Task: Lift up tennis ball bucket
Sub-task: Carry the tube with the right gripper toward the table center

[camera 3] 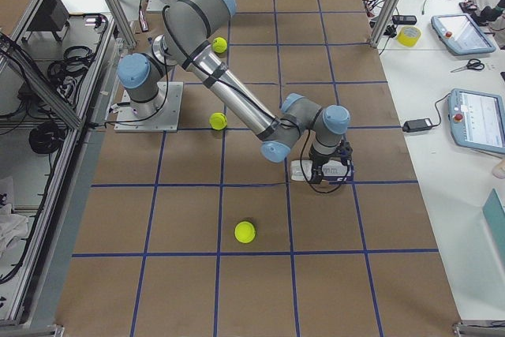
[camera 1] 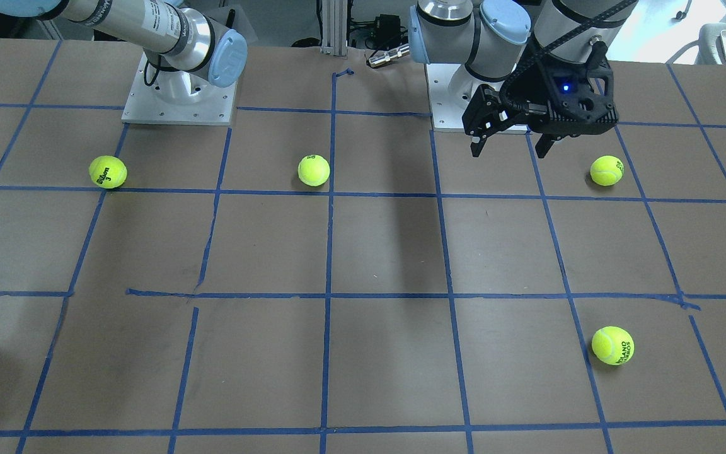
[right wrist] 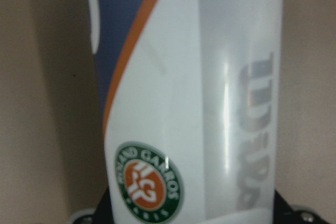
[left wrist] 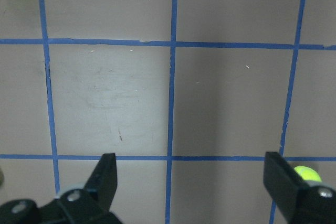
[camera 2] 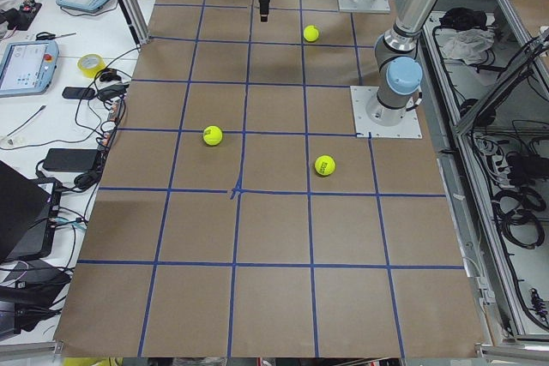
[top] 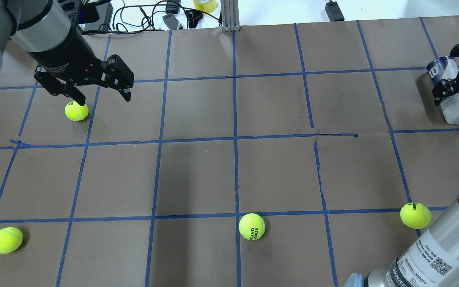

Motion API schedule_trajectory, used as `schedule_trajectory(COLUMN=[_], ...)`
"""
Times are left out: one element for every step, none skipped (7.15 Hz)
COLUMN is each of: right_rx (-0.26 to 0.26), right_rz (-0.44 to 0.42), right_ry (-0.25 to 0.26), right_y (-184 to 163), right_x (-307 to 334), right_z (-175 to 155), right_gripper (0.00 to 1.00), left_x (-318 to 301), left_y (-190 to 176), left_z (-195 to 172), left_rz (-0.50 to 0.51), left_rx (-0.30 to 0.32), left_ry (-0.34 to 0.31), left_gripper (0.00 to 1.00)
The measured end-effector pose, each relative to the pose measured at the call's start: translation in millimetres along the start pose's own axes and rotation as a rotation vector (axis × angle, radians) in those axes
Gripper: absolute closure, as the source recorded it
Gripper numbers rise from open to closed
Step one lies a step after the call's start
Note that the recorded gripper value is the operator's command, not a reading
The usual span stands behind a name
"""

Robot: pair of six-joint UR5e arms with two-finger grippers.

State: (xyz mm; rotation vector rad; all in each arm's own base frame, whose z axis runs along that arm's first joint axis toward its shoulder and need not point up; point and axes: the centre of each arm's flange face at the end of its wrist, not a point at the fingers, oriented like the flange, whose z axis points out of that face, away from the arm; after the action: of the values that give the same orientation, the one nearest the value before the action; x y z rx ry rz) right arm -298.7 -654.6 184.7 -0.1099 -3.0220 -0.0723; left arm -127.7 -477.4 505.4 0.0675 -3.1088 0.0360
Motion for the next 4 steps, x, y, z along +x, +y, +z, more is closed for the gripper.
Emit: schedule_trajectory(right_rx=[0.001,0.007,0.022,0.043], right_rz=[0.001,-0.001,-0.014,-0.073], right_ry=[-0.001,-0.001,-0.004,-0.010], right_y=[0.4,0.8,0.9,-1.3], right_x=[0.0,-0.7,-5.9,-23.2], right_z=[-2.2,-9.1,-22.6,-41.4], right_gripper=[0.34,0.33,0.33,0.33], left_x=[0.0,-0.1,-0.5,-0.7], left_y=[0.0,0.2,0.4,0.5], left_z=[0.0,-0.1,0.0,0.4], left_rz=[0.000,0.000,0.000,0.000], left_rx=[0.000,0.000,0.000,0.000], left_ry=[0.000,-0.001,-0.005,-0.007], left_gripper=[0.00,0.00,0.00,0.00])
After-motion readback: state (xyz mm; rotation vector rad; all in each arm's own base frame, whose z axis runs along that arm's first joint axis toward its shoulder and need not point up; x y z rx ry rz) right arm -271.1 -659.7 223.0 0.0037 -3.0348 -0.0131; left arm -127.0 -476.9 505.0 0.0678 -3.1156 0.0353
